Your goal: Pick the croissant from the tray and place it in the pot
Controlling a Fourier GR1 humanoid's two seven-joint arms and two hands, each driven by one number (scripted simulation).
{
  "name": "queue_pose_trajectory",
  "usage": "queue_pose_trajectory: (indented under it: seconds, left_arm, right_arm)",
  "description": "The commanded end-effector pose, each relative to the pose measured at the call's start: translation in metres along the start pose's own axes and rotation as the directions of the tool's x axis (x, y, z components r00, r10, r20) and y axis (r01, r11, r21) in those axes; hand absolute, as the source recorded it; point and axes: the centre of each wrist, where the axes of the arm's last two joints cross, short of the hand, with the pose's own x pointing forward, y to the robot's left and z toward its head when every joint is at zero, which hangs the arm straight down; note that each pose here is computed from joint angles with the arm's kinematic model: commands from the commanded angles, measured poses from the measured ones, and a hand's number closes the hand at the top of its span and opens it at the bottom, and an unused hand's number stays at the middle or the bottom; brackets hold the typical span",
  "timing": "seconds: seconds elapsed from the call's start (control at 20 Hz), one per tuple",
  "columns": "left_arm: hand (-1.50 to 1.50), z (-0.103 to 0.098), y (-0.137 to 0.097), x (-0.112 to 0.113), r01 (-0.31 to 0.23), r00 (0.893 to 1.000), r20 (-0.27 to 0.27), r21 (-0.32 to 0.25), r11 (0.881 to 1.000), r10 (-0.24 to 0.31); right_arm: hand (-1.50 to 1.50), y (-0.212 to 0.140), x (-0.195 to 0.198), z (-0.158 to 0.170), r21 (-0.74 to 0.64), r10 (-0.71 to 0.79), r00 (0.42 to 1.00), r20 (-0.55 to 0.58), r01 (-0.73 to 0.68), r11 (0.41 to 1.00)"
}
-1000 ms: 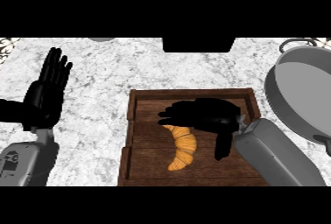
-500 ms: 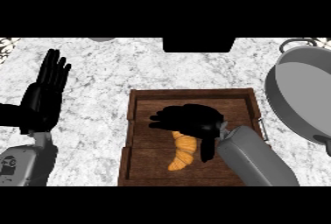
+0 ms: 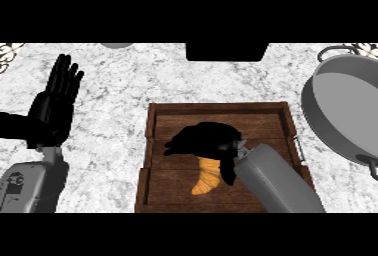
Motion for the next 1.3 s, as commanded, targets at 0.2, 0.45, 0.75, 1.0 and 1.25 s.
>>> queue_pose_trajectory:
  seconds: [0.2, 0.45, 0.75, 1.0, 1.25]
  left_arm:
    - [0.0, 0.0, 0.003, 0.007, 0.022, 1.0, 0.015, 0.007, 1.0, -0.022]
    - [0.0, -0.005, 0.03, -0.006, -0.011, 1.0, 0.006, 0.019, 1.0, 0.011]
    - [0.0, 0.005, 0.02, -0.007, -0.003, 1.0, 0.003, 0.019, 1.0, 0.003]
    - [0.0, -0.002, 0.021, 0.011, 0.011, 1.0, -0.014, 0.027, 1.0, -0.01]
    - [0.0, 0.017, 0.028, -0.015, 0.014, 0.999, -0.045, 0.084, 0.996, -0.01]
  right_arm:
    - [1.5, 0.038, 0.002, -0.002, -0.01, 0.055, 0.986, 0.156, -0.054, 0.998]
    - [1.5, 0.043, 0.034, -0.013, -0.048, 0.082, 0.984, 0.16, -0.075, 0.996]
    - [1.5, 0.028, 0.024, 0.004, -0.206, 0.163, 0.985, 0.063, -0.147, 0.967]
    - [1.5, 0.001, 0.044, 0.056, -0.315, 0.112, 0.993, -0.022, -0.114, 0.942]
    - [1.5, 0.067, 0.096, 0.079, -0.363, -0.009, 0.964, -0.264, -0.091, 0.927]
